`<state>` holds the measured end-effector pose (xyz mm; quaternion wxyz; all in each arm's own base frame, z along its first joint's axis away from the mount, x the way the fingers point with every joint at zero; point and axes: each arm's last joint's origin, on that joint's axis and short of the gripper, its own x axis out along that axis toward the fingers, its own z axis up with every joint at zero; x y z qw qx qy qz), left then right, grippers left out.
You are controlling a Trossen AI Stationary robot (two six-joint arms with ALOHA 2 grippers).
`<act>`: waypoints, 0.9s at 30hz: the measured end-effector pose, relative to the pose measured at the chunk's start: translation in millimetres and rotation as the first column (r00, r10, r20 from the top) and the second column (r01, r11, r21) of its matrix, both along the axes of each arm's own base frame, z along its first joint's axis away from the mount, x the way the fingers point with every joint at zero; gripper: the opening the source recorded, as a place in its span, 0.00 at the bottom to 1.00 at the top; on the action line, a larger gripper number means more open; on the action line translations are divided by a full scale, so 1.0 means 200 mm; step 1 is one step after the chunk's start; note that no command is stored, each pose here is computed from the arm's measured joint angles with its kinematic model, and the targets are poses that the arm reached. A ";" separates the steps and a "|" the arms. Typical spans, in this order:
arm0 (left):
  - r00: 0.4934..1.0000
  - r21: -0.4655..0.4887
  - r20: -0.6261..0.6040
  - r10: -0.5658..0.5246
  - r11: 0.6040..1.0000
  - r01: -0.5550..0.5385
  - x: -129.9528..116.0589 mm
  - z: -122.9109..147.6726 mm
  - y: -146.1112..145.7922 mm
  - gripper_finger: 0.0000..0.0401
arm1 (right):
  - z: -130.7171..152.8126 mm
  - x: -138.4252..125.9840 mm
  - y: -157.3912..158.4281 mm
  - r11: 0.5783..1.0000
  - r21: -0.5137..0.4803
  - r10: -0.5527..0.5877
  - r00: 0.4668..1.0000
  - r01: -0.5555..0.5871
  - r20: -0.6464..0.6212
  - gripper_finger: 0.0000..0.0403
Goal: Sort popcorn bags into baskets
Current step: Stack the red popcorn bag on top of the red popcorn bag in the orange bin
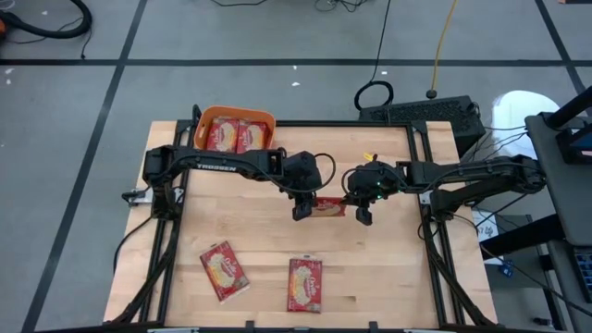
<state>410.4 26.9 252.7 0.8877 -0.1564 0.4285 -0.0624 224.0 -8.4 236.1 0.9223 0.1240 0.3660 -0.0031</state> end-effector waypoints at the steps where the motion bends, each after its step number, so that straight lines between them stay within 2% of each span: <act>1: 1.000 0.003 -0.001 0.007 1.000 -0.007 0.00 0.00 0.00 0.09 | 0.00 0.00 0.00 1.000 -0.001 -0.001 1.000 0.001 0.000 0.01; 5: 1.000 0.002 -0.005 0.024 1.000 -0.024 0.00 0.00 0.00 0.12 | 0.00 0.00 0.00 0.999 0.017 -0.046 0.999 0.046 0.001 0.07; 11: 1.000 -0.011 -0.003 0.028 1.000 -0.028 0.00 0.00 0.00 0.06 | 0.02 0.00 -0.02 0.995 0.048 -0.086 0.996 0.085 0.028 0.26; 17: 0.999 -0.046 -0.004 0.038 0.998 -0.038 0.00 0.01 0.00 0.09 | 0.08 -0.06 -0.05 0.992 0.046 -0.123 0.989 0.120 0.078 0.40; 21: 0.998 -0.069 0.015 0.064 0.996 -0.063 -0.01 0.06 0.00 0.09 | 0.13 -0.13 -0.08 0.989 0.032 -0.149 0.984 0.147 0.097 0.44; 27: 0.991 -0.056 0.064 0.114 0.992 -0.111 -0.08 0.18 0.03 0.06 | 0.19 -0.26 -0.11 0.973 -0.021 -0.223 0.966 0.228 0.129 0.44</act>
